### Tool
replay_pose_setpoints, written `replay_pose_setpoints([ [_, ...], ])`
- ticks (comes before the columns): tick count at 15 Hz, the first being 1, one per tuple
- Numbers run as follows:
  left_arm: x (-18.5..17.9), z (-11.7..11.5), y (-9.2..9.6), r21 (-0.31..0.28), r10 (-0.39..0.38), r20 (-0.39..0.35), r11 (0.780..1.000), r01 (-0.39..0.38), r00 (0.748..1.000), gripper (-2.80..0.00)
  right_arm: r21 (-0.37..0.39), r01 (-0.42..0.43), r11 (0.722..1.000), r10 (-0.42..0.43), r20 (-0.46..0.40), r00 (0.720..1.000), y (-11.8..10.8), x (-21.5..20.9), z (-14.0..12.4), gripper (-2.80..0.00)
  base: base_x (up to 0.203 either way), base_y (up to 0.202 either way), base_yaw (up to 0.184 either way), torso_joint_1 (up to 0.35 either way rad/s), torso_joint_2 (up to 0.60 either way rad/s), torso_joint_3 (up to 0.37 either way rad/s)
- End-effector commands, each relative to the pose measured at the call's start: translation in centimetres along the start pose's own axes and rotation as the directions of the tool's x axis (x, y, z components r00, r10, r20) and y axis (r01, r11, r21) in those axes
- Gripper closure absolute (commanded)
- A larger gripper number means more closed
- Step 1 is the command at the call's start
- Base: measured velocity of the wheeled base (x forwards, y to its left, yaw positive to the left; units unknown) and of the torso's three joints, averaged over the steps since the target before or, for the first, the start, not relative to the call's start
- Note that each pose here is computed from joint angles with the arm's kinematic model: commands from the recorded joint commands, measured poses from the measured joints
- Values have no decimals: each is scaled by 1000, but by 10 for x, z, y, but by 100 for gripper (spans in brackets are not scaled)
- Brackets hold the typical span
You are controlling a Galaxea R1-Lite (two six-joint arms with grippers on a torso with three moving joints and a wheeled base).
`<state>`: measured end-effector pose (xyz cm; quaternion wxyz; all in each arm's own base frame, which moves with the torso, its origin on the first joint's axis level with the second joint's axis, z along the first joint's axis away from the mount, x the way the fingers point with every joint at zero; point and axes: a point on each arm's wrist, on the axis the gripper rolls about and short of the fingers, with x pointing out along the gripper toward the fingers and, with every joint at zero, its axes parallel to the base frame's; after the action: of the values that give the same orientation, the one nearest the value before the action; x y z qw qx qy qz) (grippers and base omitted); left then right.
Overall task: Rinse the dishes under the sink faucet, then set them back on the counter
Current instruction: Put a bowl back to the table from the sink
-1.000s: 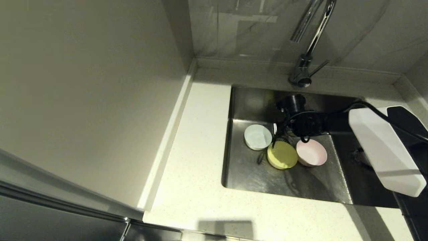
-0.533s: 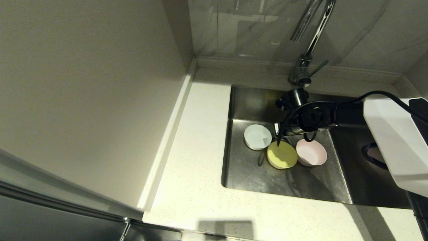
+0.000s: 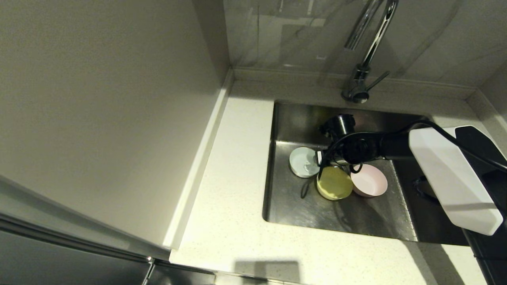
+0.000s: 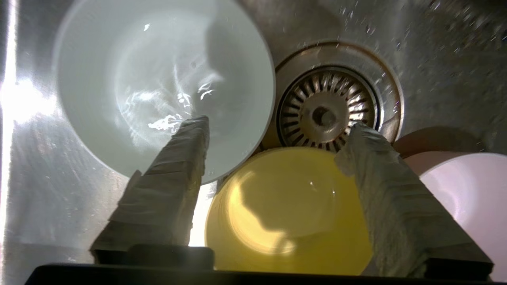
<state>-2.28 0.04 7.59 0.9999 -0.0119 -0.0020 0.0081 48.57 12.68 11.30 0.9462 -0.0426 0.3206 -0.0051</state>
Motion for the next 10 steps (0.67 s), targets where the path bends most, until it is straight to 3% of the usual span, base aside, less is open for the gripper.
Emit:
replay_pose_setpoints([
  [1,0,0,0,-1,1,2,1000,-1,1000,0,-2,2,1000,-2,-24,1000,4,12,-10,-280,0,0,0,0,0,0],
  [10,0,0,0,-1,1,2,1000,-1,1000,0,-10,-30,999,31,23,999,30,29,-23,-280,0,0,0,0,0,0],
])
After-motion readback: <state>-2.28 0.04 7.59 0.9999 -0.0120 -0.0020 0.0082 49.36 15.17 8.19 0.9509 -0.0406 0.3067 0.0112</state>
